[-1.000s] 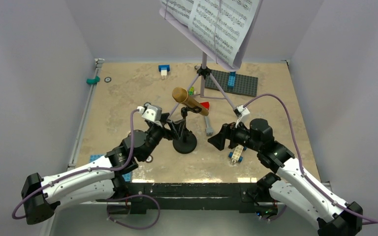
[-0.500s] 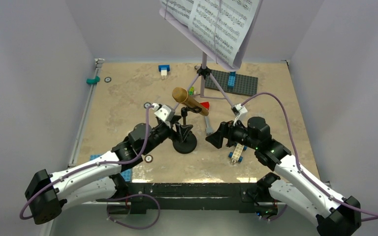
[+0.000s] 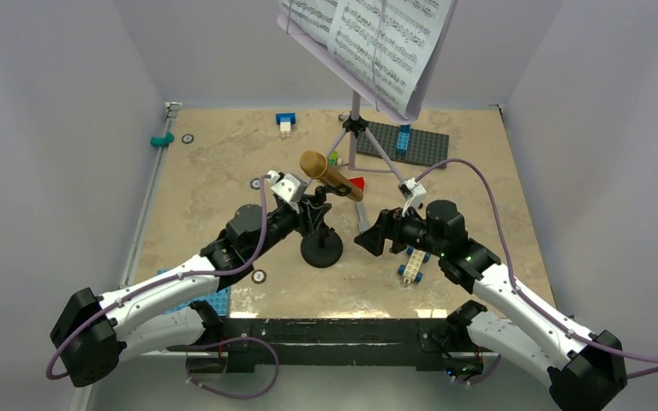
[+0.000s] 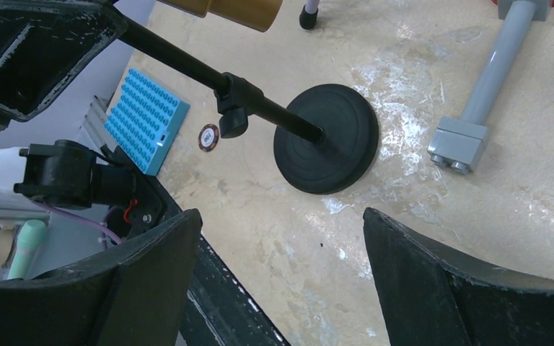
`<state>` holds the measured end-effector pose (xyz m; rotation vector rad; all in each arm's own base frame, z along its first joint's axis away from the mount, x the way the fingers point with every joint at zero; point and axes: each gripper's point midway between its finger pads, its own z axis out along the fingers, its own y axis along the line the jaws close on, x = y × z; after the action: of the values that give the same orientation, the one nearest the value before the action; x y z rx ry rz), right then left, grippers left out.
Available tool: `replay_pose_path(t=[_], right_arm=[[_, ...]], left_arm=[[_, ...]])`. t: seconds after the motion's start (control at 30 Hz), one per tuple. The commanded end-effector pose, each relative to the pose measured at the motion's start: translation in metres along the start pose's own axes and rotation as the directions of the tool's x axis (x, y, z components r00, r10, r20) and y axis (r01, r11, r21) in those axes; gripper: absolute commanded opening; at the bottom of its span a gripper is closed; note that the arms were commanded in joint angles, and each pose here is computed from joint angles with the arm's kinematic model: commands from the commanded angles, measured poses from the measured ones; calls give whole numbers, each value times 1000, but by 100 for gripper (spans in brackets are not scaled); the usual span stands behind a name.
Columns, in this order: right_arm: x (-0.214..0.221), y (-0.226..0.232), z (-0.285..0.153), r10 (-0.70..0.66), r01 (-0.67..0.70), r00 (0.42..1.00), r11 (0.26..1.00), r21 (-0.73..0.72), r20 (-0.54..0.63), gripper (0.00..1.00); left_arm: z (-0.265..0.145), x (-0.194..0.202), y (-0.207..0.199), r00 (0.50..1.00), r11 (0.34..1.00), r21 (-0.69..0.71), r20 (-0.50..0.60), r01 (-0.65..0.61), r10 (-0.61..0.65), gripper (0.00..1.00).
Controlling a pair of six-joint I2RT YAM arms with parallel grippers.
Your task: Pack up the instrument practice props
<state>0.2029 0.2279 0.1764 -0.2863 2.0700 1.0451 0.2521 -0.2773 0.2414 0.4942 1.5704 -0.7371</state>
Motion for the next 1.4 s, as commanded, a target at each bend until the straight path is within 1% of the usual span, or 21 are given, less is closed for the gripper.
replay_pose_path(t=[0.0,0.07,0.17,0.27,0.47,0.6,0.77,1.07,1.23,1.37], right_arm=[[-7,11,4,0,1,1000,998,-57,21,87],[-6,11,6,9,-9,1000,998,-62,12,87],[-9,14,10,18,-16,1000,997,-81,25,87],[-11,16,14,32,-29,999,995,-97,35,86],[-10,14,28,84,-79,996,989,-121,37,80],[-9,14,36,109,-104,993,985,-138,33,76],[-9,17,46,146,-139,989,975,-171,29,73],[-4,26,63,155,-158,987,963,-216,-28,60],[-2,29,70,155,-161,987,959,-232,-41,59],[-6,32,75,156,-159,987,956,-247,-35,61]], left_arm=[[6,-39,-13,994,998,64,112,-13,6,34],[7,-38,-14,994,998,67,112,-8,1,30],[7,-36,-18,994,996,91,113,-4,-6,17],[8,-33,-18,995,996,93,103,-7,-3,0],[6,-22,-16,996,997,80,83,19,-26,0],[4,-16,-7,997,1000,-9,80,9,-9,0],[3,-10,-12,996,996,-85,74,-34,40,0],[1,-2,-6,997,984,-175,65,-18,30,0],[2,0,-3,998,977,-215,55,-15,27,0],[3,4,-6,999,972,-234,34,-31,40,0]])
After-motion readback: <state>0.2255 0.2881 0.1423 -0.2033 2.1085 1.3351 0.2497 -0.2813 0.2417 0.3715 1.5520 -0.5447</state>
